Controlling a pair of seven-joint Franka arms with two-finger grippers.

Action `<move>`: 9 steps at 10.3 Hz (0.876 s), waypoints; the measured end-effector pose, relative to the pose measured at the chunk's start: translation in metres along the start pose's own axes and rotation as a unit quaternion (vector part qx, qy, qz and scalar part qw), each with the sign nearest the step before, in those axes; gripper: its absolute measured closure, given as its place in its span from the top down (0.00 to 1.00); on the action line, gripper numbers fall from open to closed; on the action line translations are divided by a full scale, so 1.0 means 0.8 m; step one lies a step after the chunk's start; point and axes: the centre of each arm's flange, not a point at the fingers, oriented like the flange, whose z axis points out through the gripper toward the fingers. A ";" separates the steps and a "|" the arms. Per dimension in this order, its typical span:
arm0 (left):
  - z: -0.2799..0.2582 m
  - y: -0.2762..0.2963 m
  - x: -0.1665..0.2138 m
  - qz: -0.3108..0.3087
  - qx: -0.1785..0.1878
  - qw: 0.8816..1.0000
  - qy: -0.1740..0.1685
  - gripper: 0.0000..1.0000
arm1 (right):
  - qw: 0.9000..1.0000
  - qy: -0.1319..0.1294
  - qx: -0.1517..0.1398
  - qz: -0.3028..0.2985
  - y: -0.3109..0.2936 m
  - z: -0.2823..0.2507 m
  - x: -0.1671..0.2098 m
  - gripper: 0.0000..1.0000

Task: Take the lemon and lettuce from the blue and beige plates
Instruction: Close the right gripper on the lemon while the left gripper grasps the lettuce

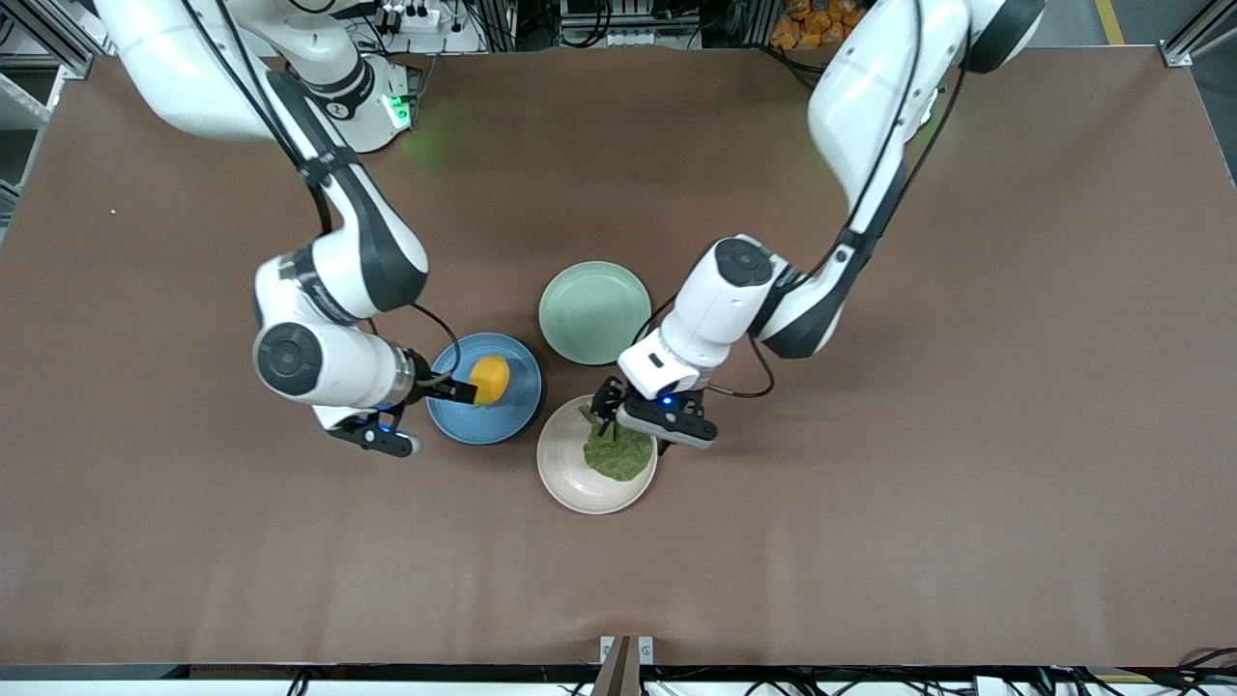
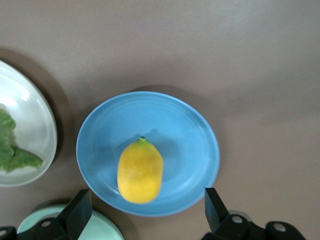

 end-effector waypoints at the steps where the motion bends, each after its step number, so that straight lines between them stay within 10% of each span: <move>1: 0.024 0.006 -0.020 0.010 0.005 1.000 -0.009 1.00 | 1.000 -0.005 -0.001 0.003 -0.007 0.029 0.002 1.00; 9: 0.084 0.001 -0.074 0.053 0.036 0.997 -0.036 1.00 | 1.000 -0.018 -0.006 -0.002 -0.016 0.123 -0.015 0.99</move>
